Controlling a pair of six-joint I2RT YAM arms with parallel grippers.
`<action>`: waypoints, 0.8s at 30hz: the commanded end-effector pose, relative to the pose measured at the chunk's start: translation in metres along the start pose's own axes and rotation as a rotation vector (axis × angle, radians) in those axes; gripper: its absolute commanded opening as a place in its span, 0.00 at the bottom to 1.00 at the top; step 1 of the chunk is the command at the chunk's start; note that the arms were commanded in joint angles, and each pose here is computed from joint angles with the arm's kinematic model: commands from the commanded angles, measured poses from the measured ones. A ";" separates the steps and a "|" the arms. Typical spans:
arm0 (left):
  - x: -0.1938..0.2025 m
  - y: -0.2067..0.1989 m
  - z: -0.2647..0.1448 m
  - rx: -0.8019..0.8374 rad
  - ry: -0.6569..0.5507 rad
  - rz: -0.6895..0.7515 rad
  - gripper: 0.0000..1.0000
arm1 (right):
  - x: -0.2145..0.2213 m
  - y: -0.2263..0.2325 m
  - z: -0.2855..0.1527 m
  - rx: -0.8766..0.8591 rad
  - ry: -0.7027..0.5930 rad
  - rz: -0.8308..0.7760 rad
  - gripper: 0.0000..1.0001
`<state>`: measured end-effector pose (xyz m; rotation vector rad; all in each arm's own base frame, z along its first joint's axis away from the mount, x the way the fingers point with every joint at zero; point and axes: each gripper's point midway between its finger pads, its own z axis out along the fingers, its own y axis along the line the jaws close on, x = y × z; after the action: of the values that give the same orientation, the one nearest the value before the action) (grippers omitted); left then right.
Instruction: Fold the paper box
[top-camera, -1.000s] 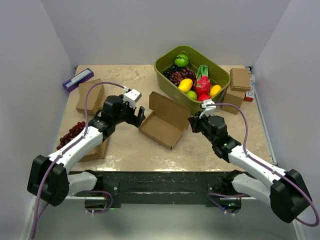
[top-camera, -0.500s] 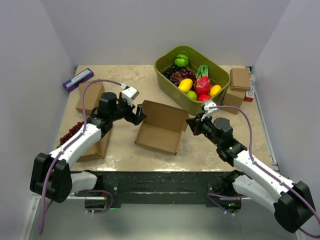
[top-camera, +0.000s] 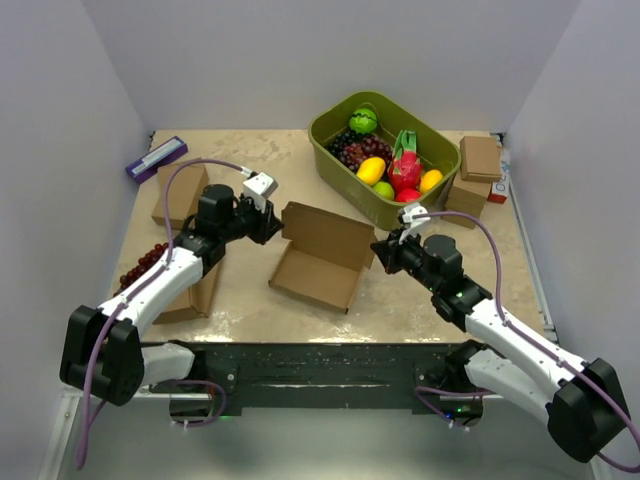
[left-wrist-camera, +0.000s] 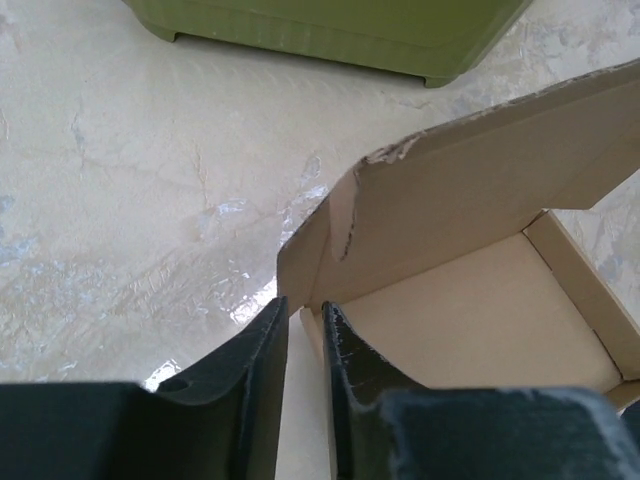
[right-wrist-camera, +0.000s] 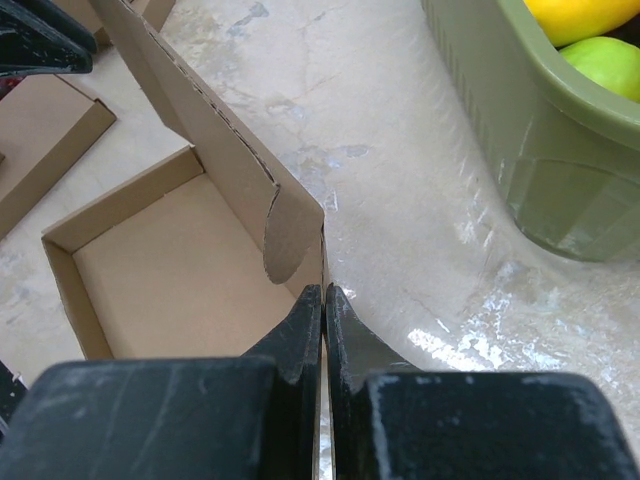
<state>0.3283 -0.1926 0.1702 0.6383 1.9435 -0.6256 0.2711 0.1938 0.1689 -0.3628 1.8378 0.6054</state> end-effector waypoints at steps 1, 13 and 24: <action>-0.015 -0.018 0.008 0.062 -0.042 0.011 0.21 | -0.030 -0.001 0.003 0.020 -0.082 -0.028 0.00; -0.012 0.000 -0.001 -0.064 -0.018 0.026 0.57 | -0.030 -0.001 0.007 0.017 -0.079 -0.032 0.00; -0.016 -0.009 -0.005 0.098 -0.039 0.071 0.87 | -0.029 0.025 0.006 -0.126 -0.072 -0.033 0.00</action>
<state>0.3276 -0.1855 0.1725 0.6501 1.9393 -0.5920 0.2722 0.2010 0.1606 -0.4140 1.8541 0.6182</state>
